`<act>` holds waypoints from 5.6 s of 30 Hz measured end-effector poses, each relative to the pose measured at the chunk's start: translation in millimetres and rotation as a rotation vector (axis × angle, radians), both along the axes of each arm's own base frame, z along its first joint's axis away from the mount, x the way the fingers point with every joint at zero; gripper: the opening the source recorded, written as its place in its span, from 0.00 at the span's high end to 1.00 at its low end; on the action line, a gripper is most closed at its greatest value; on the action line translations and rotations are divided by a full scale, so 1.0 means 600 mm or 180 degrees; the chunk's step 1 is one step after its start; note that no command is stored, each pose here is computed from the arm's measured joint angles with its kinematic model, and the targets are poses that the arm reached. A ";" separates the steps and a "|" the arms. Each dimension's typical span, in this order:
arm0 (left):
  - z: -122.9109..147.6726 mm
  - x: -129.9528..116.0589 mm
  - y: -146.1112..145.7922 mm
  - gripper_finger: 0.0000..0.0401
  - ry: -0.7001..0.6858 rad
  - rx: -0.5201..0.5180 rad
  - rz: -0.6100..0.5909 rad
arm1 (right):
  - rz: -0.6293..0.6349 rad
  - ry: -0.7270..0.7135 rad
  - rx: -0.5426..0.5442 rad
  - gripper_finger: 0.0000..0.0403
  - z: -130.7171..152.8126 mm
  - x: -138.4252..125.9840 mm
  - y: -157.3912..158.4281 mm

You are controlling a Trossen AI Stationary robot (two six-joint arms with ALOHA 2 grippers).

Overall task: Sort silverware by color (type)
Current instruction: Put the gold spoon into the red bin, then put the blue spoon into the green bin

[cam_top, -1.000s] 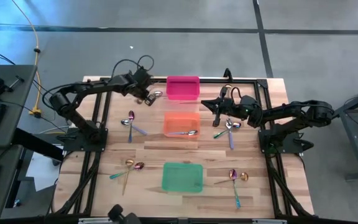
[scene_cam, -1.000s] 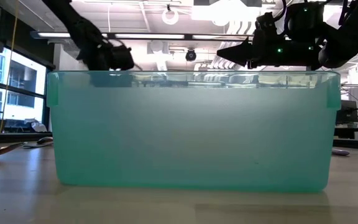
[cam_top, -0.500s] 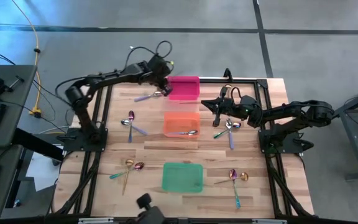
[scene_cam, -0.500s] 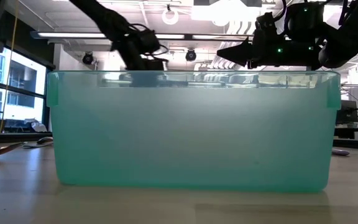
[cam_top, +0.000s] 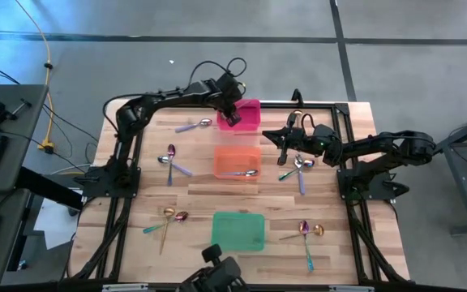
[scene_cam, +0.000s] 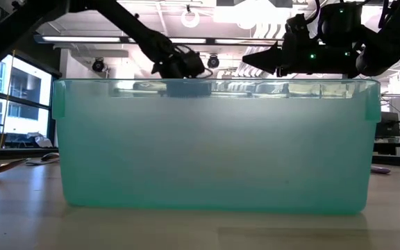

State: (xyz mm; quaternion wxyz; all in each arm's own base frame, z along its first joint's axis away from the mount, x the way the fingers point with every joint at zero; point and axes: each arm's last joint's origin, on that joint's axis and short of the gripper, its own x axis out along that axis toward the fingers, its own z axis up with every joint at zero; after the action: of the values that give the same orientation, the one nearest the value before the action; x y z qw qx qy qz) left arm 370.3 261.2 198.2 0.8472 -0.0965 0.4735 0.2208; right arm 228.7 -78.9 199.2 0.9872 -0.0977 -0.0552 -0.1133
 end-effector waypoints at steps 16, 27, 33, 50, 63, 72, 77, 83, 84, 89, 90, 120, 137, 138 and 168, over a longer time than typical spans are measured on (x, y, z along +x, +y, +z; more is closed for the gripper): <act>-0.021 0.000 0.000 0.99 0.0151 -0.0079 -0.0025 | 0.0001 -0.0001 0.0000 1.00 0.000 0.000 0.000; -0.030 0.000 -0.002 0.98 0.0192 -0.0184 -0.0148 | 0.0001 0.0000 0.0000 1.00 0.000 0.000 0.000; -0.030 0.001 -0.001 0.92 0.0160 -0.0174 -0.0128 | 0.0000 0.0000 0.0000 1.00 0.000 0.000 0.000; 0.009 0.023 -0.024 0.99 -0.0161 0.0108 -0.0426 | -0.0007 0.0012 -0.0048 1.00 0.000 0.000 0.000; 0.018 0.043 -0.033 1.00 -0.0430 0.0249 -0.0458 | -0.0006 0.0171 0.0010 1.00 -0.009 0.001 0.000; 0.013 0.043 -0.029 1.00 -0.0526 0.0327 -0.0443 | -0.0004 0.0331 0.0069 1.00 -0.017 0.001 0.000; -0.019 0.025 -0.041 1.00 -0.0757 0.0374 -0.0371 | -0.0004 0.0342 0.0097 1.00 -0.018 0.001 0.000; 0.006 -0.036 -0.079 1.00 -0.1089 0.0598 -0.0337 | -0.0035 0.0377 0.0113 1.00 -0.020 0.001 -0.001; 0.008 -0.049 -0.086 1.00 -0.1153 0.0634 -0.0320 | -0.0053 0.0386 0.0117 1.00 -0.021 0.001 -0.001; 0.012 -0.117 -0.131 1.00 -0.1504 0.0785 -0.0254 | -0.0185 0.0411 0.0136 1.00 -0.022 0.001 -0.003; 0.006 -0.130 -0.141 1.00 -0.1535 0.0786 -0.0248 | -0.0234 0.0431 0.0146 1.00 -0.023 0.001 -0.004; -0.102 -0.299 -0.245 1.00 -0.2177 0.0920 -0.0103 | -0.0434 0.3789 0.1206 0.75 0.042 0.019 -0.010; -0.102 -0.299 -0.246 1.00 -0.2174 0.0921 -0.0104 | 0.0275 0.4846 0.0974 0.64 -0.046 0.032 0.065; -0.102 -0.299 -0.246 1.00 -0.2173 0.0920 -0.0104 | 0.0241 0.4915 0.0923 0.64 -0.053 0.035 0.066; -0.103 -0.299 -0.246 1.00 -0.2176 0.0861 -0.0071 | -0.0004 0.5461 0.1407 1.00 -0.083 0.043 0.031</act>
State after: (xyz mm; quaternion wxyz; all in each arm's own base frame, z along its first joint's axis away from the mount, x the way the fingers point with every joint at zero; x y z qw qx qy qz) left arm 190.7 113.7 136.1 0.9639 -0.0466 0.1306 0.2272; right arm 254.3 -60.2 149.7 0.6848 0.0439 0.7274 -0.0096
